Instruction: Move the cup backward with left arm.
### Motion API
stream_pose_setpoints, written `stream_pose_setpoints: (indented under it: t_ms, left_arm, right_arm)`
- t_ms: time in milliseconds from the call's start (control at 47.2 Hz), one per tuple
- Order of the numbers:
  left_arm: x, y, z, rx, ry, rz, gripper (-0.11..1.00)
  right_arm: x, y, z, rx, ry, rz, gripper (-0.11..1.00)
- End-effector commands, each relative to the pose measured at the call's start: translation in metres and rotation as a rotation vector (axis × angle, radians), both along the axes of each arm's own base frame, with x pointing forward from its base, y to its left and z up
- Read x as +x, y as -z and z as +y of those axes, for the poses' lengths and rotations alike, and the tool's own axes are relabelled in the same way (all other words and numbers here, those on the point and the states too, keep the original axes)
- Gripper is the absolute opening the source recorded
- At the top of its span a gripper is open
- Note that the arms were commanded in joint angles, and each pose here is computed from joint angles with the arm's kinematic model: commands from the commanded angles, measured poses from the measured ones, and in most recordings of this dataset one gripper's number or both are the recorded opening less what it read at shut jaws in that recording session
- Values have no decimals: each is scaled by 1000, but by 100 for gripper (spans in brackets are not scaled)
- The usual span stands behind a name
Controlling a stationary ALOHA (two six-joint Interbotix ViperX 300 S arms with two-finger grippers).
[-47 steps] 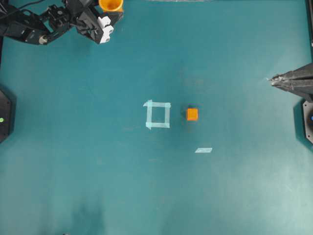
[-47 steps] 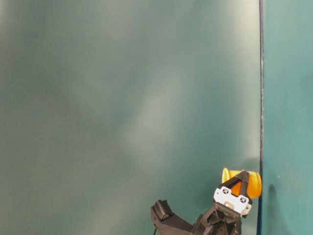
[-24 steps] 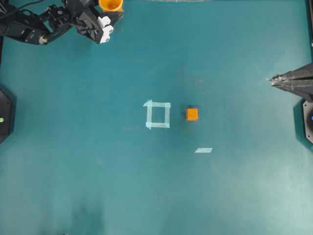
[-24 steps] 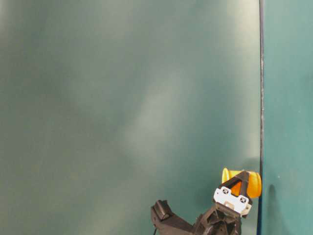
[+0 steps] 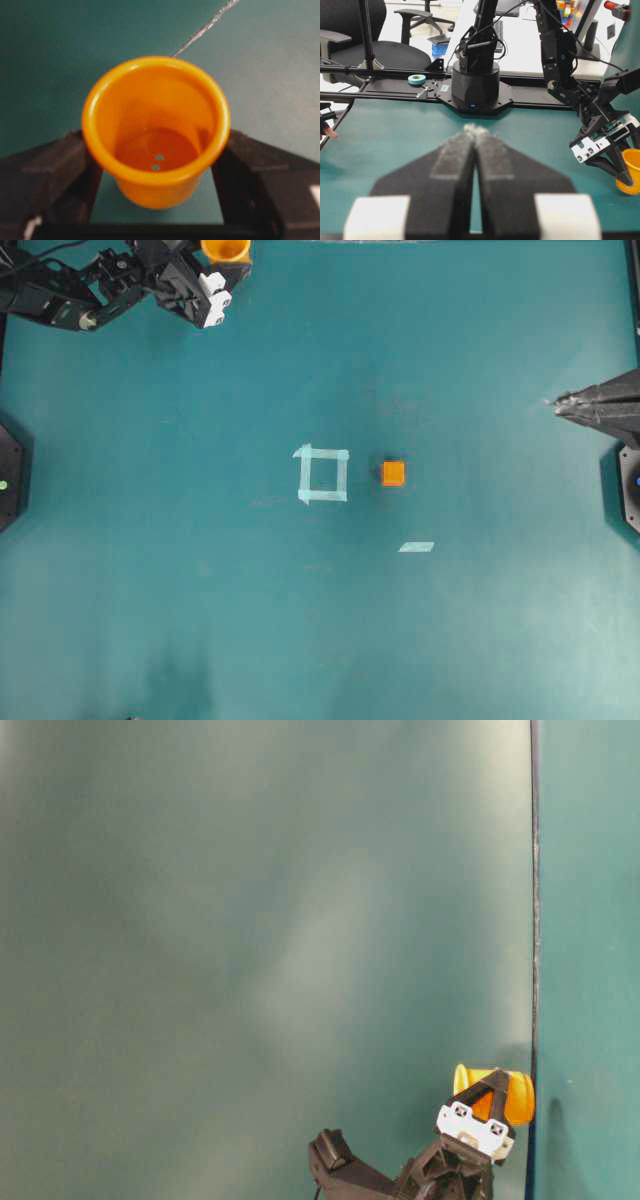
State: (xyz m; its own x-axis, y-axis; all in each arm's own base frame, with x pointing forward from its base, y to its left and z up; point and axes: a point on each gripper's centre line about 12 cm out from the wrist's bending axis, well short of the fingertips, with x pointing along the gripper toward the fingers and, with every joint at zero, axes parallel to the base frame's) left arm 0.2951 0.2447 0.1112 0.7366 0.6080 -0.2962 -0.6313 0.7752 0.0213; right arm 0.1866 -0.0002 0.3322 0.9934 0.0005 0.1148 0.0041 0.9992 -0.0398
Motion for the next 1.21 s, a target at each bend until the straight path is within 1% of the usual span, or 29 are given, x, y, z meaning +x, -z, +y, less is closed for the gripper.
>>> stream_pose_setpoints:
  t_ms: [0, 297, 573, 1187]
  left_arm:
    - [1, -8, 3, 21, -4, -22, 63]
    - [1, -8, 3, 22, -4, -21, 63]
    - [0, -8, 4, 36, 0, -10, 63]
    - [0, -7, 3, 33, 1, -6, 63]
  right_arm:
    - [1, -14, 0, -2, 1, -32, 0]
    - [1, -14, 0, -3, 2, -32, 0]
    - [1, -14, 0, -3, 2, -32, 0]
    - [1, -14, 0, -5, 0, -32, 0]
